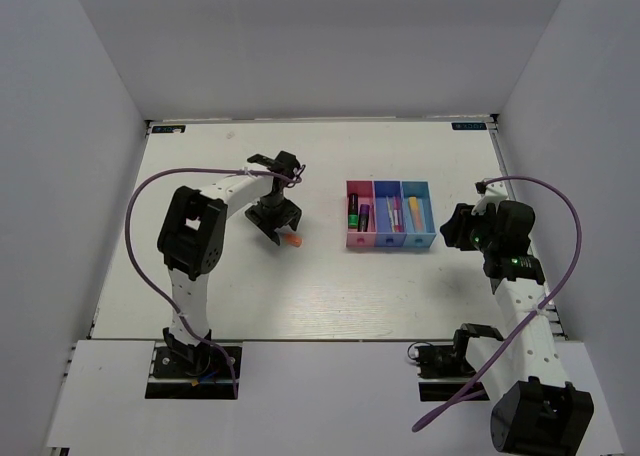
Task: Sort the stationery into containers
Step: Pick up the pen from the center of the board.
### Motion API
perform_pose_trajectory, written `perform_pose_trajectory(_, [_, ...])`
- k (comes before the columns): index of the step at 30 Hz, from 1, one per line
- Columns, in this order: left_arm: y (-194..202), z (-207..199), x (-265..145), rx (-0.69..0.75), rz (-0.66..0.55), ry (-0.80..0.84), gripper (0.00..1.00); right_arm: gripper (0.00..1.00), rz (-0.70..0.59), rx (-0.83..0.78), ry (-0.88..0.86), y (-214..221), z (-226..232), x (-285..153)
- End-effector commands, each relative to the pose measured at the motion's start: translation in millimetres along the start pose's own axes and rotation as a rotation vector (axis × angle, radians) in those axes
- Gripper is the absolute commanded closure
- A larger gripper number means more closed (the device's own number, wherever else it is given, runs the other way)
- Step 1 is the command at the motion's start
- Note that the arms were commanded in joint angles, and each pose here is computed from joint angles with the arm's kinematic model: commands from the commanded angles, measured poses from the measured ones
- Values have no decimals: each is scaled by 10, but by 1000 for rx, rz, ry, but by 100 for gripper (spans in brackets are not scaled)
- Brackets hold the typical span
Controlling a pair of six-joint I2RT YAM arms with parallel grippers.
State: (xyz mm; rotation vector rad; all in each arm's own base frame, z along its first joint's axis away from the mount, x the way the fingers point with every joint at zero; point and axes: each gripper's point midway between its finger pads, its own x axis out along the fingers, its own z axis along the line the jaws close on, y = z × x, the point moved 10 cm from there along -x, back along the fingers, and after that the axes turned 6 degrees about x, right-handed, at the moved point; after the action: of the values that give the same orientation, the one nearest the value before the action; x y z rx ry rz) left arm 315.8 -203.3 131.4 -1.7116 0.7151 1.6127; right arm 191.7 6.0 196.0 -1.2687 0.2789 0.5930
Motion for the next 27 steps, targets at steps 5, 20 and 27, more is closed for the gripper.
perform_pose_trajectory(5, [-38, 41, -55, -24, -11, 10, 31, 50, -33, -12, -4, -73, 5, -15])
perform_pose_trajectory(20, [-31, 183, 353, -52, 14, -30, 57, 48, -30, 9, -10, -70, -12, -24])
perform_pose_trajectory(27, [61, 189, 187, 47, 3, 72, 95, 48, -37, 11, -15, -72, -15, -30])
